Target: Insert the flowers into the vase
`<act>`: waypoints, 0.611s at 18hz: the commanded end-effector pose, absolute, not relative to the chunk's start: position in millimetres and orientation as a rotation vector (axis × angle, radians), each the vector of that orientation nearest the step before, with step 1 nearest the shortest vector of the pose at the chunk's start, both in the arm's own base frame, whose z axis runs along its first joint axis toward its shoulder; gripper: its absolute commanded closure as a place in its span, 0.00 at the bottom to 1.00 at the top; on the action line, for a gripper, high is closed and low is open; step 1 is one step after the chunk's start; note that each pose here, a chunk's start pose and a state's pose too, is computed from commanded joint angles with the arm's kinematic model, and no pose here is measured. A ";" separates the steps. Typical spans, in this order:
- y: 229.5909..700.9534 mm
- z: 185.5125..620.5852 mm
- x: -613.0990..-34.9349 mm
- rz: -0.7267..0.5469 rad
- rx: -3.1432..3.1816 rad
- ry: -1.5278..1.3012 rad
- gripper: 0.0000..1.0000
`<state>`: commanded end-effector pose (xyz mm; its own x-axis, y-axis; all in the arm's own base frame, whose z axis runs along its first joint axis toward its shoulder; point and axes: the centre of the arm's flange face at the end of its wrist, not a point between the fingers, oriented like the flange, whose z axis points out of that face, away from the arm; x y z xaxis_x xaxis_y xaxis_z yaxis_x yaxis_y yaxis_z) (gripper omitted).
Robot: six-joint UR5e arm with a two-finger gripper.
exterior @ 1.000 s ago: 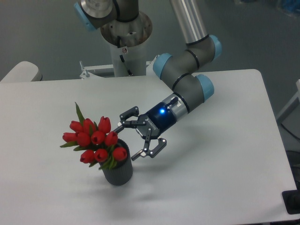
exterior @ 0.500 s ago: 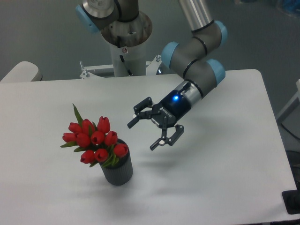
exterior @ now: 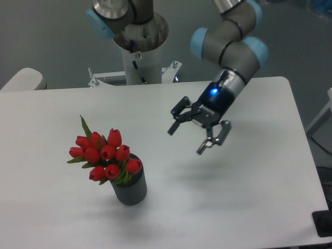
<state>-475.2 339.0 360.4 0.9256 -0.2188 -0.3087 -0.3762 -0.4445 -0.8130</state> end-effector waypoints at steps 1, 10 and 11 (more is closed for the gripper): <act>335.9 365.3 -481.8 0.230 -2.097 0.433 0.00; 322.9 424.0 -549.2 0.572 -2.496 0.484 0.00; 327.4 429.5 -557.2 0.611 -2.538 0.495 0.00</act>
